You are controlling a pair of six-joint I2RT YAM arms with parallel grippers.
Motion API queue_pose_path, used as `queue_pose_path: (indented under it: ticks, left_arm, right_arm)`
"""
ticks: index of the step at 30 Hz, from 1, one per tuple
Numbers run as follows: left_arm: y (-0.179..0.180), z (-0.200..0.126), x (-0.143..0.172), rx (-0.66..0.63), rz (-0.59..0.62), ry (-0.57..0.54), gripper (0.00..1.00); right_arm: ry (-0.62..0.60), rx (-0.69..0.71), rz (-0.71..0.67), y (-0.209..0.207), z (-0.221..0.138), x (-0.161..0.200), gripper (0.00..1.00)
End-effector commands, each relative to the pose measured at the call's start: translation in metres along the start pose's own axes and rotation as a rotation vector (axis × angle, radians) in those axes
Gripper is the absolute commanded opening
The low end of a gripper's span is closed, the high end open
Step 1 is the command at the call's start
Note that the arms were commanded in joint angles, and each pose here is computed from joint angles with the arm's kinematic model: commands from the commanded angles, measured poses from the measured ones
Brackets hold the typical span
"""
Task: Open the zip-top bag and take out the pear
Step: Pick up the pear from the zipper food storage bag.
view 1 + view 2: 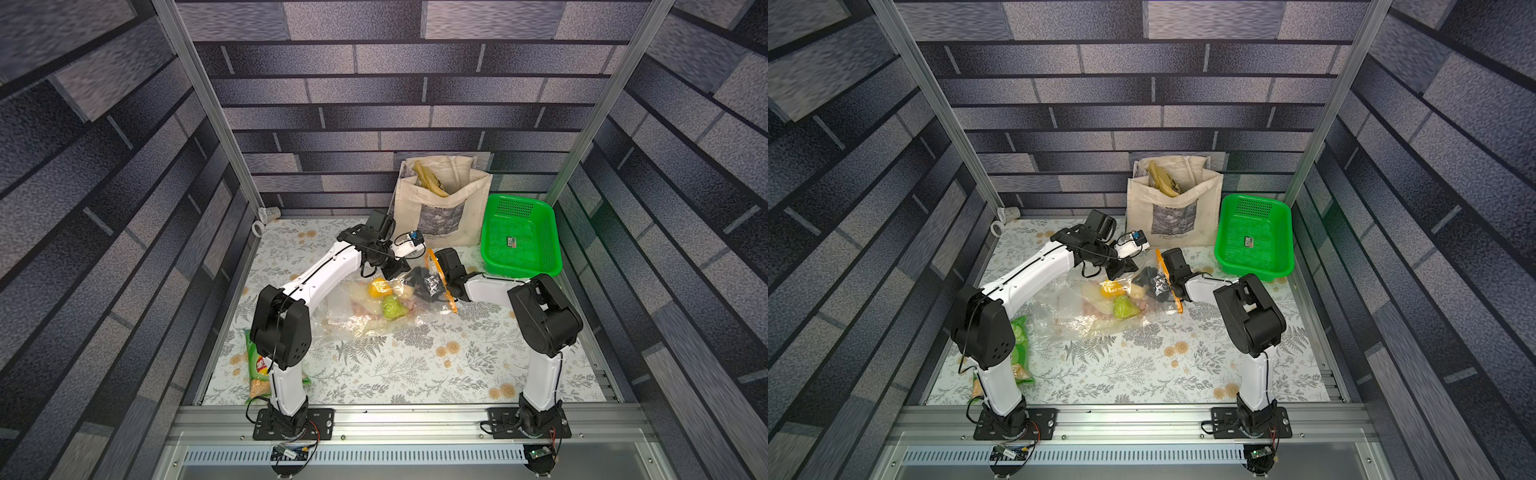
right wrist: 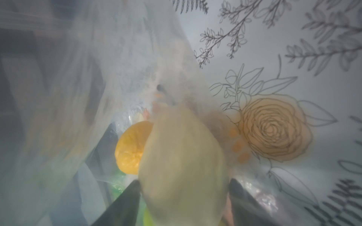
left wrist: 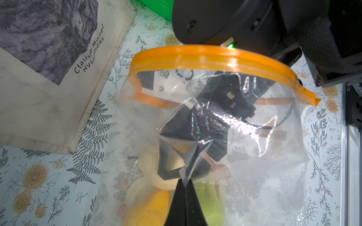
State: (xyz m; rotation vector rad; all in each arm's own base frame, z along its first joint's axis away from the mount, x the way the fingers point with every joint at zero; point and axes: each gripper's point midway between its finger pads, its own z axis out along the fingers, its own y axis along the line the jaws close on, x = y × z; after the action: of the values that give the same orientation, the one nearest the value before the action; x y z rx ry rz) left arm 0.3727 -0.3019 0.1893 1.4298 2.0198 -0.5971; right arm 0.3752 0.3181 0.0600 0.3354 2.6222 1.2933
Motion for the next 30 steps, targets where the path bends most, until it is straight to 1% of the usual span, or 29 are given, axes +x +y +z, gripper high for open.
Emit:
queue_pose_path:
  ticks: [1, 3, 4, 6, 11, 15, 20, 25, 26, 30]
  left_arm:
    - [0.005, 0.008, 0.016, 0.001, -0.057, 0.039, 0.0]
    - [0.006, 0.007, 0.017, -0.002, -0.064, 0.039, 0.0]
    - [0.007, 0.007, 0.017, -0.002, -0.066, 0.038, 0.0]
    - [0.007, 0.007, 0.017, -0.003, -0.068, 0.039, 0.0]
    - [0.013, 0.005, 0.021, -0.021, -0.086, 0.052, 0.0]
    - [0.021, -0.001, 0.024, -0.041, -0.127, 0.042, 0.0]
    - [0.033, -0.006, 0.034, -0.079, -0.158, 0.056, 0.0]
    - [0.039, -0.014, 0.038, -0.102, -0.17, 0.055, 0.0]
    - [0.039, -0.016, 0.038, -0.104, -0.167, 0.05, 0.0]
    - [0.035, -0.021, 0.041, -0.099, -0.156, 0.052, 0.0]
  right_arm:
    - [0.02, 0.005, 0.023, -0.006, 0.015, 0.002, 0.73]
    - [0.016, -0.004, 0.024, -0.004, 0.017, 0.0, 0.73]
    - [0.027, 0.015, 0.039, -0.016, 0.026, 0.001, 0.73]
    - [0.015, 0.011, 0.043, -0.018, 0.03, -0.002, 0.73]
    - [-0.011, -0.024, 0.029, -0.007, 0.027, -0.008, 0.65]
    - [-0.035, -0.049, -0.032, 0.018, 0.002, -0.008, 0.61]
    - [-0.05, -0.018, -0.084, 0.028, -0.032, -0.003, 0.61]
    - [-0.068, 0.021, -0.09, 0.028, -0.064, -0.002, 0.61]
    - [-0.059, 0.059, -0.078, 0.012, -0.068, 0.005, 0.61]
    - [-0.094, 0.098, -0.091, 0.004, -0.098, 0.001, 0.61]
